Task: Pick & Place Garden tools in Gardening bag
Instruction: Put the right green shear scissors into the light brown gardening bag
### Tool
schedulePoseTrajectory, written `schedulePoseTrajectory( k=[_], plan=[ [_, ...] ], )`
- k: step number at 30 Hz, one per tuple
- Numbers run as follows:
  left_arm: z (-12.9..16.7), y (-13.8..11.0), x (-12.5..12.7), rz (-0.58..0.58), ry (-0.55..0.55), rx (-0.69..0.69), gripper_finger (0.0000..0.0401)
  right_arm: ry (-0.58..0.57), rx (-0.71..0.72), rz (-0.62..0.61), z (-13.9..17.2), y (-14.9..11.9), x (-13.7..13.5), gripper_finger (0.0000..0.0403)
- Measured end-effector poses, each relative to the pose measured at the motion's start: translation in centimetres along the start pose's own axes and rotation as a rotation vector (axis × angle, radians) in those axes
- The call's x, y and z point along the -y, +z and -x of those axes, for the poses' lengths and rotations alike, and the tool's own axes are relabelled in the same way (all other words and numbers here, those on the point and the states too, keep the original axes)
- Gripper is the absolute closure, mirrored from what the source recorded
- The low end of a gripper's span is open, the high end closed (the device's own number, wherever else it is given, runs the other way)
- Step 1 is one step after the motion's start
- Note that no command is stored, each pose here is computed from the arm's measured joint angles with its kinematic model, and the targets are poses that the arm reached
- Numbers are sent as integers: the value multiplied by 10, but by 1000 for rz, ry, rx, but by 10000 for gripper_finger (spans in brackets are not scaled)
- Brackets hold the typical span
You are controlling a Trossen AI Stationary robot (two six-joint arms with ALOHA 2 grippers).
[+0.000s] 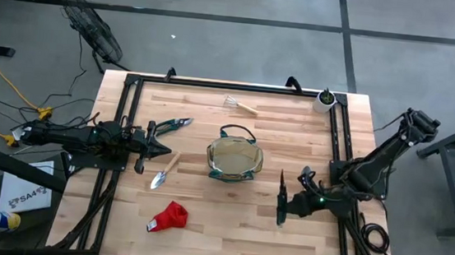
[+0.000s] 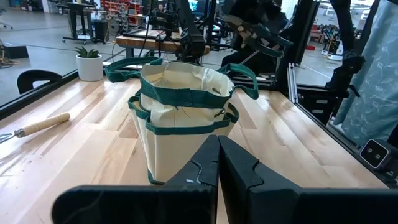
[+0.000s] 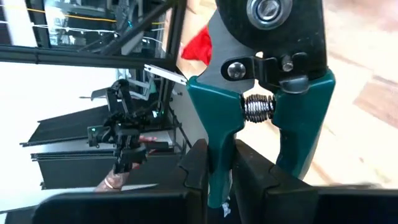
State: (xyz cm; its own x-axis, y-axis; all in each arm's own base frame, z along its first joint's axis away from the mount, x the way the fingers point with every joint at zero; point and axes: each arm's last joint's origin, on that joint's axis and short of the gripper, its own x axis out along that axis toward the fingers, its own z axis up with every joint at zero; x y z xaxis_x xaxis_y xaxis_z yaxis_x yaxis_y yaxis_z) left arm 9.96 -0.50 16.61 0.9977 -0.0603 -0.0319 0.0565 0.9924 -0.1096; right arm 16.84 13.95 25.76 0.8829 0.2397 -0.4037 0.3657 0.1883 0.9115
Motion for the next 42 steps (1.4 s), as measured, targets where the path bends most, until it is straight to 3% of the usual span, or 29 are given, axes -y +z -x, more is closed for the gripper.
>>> schedulePoseTrajectory(
  k=[19,32,42],
  plan=[
    [0,0,-1,4,23,4,401,78,110,62,13,31,-13,367],
    [0,1,-2,1,84,22,401,160,199,-37,14,58,-22,365],
    [0,4,-2,57,80,49,401,173,255,-6,12,73,-25,366]
  ],
)
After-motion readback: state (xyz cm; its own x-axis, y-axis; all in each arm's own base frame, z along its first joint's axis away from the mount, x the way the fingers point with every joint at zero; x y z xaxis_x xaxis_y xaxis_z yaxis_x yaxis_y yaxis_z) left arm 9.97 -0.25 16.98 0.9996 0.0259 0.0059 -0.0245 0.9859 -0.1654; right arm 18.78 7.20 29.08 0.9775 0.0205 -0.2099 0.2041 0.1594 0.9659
